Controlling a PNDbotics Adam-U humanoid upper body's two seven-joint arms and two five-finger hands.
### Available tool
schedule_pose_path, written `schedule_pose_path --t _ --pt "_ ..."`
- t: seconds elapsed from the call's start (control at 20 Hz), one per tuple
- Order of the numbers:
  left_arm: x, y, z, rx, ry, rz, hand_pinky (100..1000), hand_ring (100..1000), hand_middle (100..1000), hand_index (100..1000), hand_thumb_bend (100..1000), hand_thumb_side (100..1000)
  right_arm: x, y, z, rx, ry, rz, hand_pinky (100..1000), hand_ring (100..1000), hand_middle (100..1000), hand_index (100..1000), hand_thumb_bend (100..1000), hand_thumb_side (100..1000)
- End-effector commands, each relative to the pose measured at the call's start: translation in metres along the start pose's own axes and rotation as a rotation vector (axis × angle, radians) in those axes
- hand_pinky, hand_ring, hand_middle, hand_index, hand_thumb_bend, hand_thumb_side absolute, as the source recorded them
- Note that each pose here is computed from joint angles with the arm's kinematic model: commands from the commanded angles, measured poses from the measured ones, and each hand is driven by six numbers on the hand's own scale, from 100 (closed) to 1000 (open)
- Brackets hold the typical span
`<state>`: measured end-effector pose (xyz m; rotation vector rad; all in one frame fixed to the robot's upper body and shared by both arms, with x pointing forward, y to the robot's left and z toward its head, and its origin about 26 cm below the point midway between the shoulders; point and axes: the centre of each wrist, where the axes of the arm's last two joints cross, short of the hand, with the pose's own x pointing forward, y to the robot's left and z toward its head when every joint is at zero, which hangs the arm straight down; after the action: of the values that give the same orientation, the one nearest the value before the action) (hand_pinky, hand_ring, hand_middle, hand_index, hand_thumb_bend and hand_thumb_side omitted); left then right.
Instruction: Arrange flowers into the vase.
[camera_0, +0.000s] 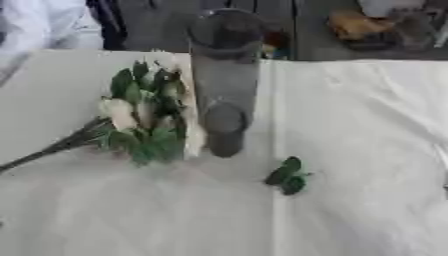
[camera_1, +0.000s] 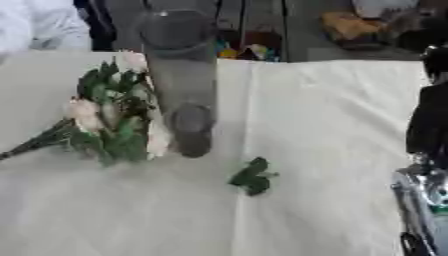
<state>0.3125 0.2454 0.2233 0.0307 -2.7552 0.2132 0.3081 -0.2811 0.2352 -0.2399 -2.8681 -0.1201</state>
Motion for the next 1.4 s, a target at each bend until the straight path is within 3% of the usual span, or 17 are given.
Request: schedule_pose_path --t 0.05,0.3,0.8,1.05,1.4 --pt "0.004 -0.001 -0.003 -0.005 -0.019 0.004 637 728 795 875 156 1000 0.005 0.001 -0.005 0.006 -0.025 -0.008 630 603 610 738 100 1000" --pt "0.006 0.005 -0.007 -0.03 -0.021 -0.042 649 763 853 927 169 1000 0.004 0.0 -0.005 0.008 -0.023 -0.007 630 603 610 738 100 1000" --pt "0.018 0.041 -0.025 -0.285 0.028 -0.341 793 932 941 1000 107 1000 0.004 -0.007 0.0 0.032 0.001 0.025 630 603 609 738 100 1000" --pt "0.005 0.053 -0.028 -0.438 0.142 -0.485 866 1000 995 1000 100 1000 0.004 -0.007 0.002 0.044 0.014 0.028 632 604 609 738 100 1000" --pt "-0.018 0.08 -0.021 -0.647 0.361 -0.699 895 1000 1000 1000 100 1000 0.004 -0.007 0.004 0.053 0.029 0.028 635 605 610 739 100 1000"
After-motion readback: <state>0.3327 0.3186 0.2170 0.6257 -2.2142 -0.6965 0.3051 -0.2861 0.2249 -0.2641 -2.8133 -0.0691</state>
